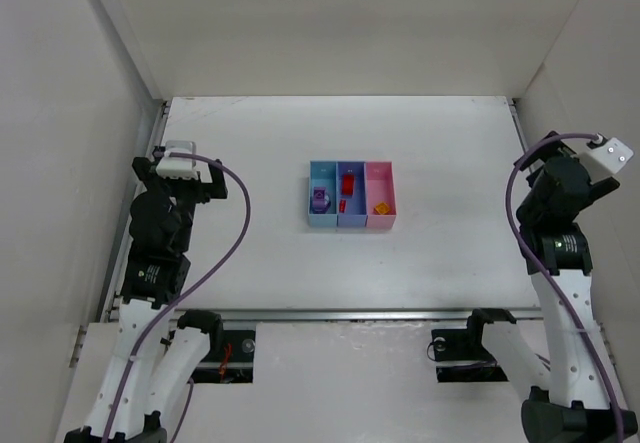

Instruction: Sort the legos into containers by color

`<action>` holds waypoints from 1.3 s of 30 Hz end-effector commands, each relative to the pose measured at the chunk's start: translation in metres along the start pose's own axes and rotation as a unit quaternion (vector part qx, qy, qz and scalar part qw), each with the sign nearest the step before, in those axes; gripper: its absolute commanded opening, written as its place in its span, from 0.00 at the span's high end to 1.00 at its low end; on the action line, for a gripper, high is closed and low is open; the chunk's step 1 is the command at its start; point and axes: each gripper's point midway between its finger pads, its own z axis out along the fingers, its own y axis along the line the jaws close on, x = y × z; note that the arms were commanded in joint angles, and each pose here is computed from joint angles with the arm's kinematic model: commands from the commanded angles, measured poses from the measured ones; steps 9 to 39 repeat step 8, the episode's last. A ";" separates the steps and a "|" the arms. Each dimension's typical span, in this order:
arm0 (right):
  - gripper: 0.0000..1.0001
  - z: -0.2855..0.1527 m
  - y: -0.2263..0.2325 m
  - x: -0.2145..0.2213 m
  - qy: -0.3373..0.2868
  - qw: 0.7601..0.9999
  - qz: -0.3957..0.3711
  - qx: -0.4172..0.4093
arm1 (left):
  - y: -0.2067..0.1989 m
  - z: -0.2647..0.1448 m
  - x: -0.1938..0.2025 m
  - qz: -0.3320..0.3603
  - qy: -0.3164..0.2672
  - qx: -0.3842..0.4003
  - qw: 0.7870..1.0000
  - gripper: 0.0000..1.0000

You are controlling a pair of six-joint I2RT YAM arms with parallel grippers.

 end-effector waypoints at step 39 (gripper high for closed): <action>0.01 -0.010 0.004 -0.023 -0.037 0.996 0.073 -0.022 | -0.003 -0.003 -0.013 -0.018 -0.023 0.008 1.000 0.00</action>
